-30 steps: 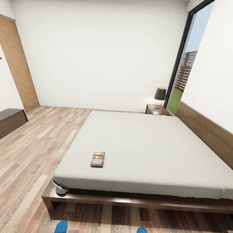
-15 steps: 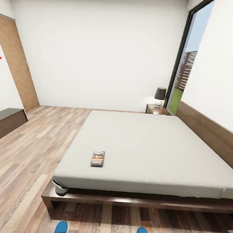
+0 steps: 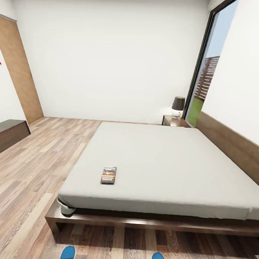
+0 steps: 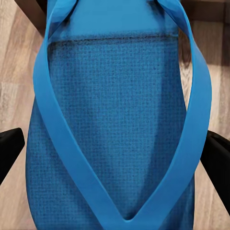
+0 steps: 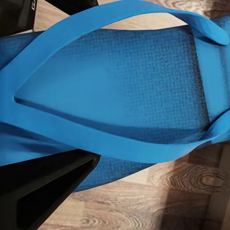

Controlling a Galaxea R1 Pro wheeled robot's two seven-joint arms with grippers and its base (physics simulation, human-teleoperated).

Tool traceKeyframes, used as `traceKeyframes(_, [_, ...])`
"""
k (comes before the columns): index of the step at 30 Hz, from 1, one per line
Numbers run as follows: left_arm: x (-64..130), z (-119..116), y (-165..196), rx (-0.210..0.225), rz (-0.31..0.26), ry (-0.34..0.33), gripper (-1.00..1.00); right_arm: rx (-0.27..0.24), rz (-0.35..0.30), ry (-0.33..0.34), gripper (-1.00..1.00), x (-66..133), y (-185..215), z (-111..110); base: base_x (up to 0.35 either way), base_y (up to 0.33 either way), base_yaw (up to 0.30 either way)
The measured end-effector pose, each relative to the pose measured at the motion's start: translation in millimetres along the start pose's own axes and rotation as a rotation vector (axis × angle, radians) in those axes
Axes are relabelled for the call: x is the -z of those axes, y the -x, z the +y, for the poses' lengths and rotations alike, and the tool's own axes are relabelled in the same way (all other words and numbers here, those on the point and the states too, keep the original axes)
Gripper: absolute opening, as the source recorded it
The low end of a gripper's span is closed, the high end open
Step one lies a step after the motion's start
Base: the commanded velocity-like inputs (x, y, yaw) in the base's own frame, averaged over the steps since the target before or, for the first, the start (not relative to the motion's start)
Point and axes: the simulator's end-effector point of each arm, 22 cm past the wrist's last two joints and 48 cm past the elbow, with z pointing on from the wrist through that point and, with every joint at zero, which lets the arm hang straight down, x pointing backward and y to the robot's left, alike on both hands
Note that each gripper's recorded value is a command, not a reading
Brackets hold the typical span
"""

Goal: In the bedroom, move the book from the bed onto either nightstand, and place the two sandals side by side next to the bed.

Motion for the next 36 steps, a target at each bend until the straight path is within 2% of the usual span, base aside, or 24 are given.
traceKeyframes(9, [-10.9,-1.0,-6.9,0.002,0.001,0.001,-1.00,0.000,0.000,0.000,-1.00,-11.5,-5.4,1.2,0.000,0.000,0.000])
traceKeyframes(17, [-11.0,-0.6,-7.5,0.000,0.005,0.003,-1.00,-0.002,0.000,-0.001,-1.00,-11.5,-5.5,1.0,0.000,0.000,0.000])
traceKeyframes(28, [-24.9,-1.1,-17.7,0.001,0.012,0.004,-1.00,-0.006,-0.001,-0.003,-1.00,-26.2,-12.0,1.7,0.000,0.000,0.000])
traceKeyframes(30, [-27.6,-0.2,-21.7,-0.001,0.024,0.005,-1.00,-0.009,-0.001,-0.004,-1.00,-28.9,-13.3,1.6,0.000,0.000,0.000])
traceKeyframes(36, [-34.1,0.4,-46.6,-0.022,0.115,0.008,-1.00,-0.025,0.000,-0.016,-1.00,-37.2,-17.6,-0.9,0.000,0.000,0.000])
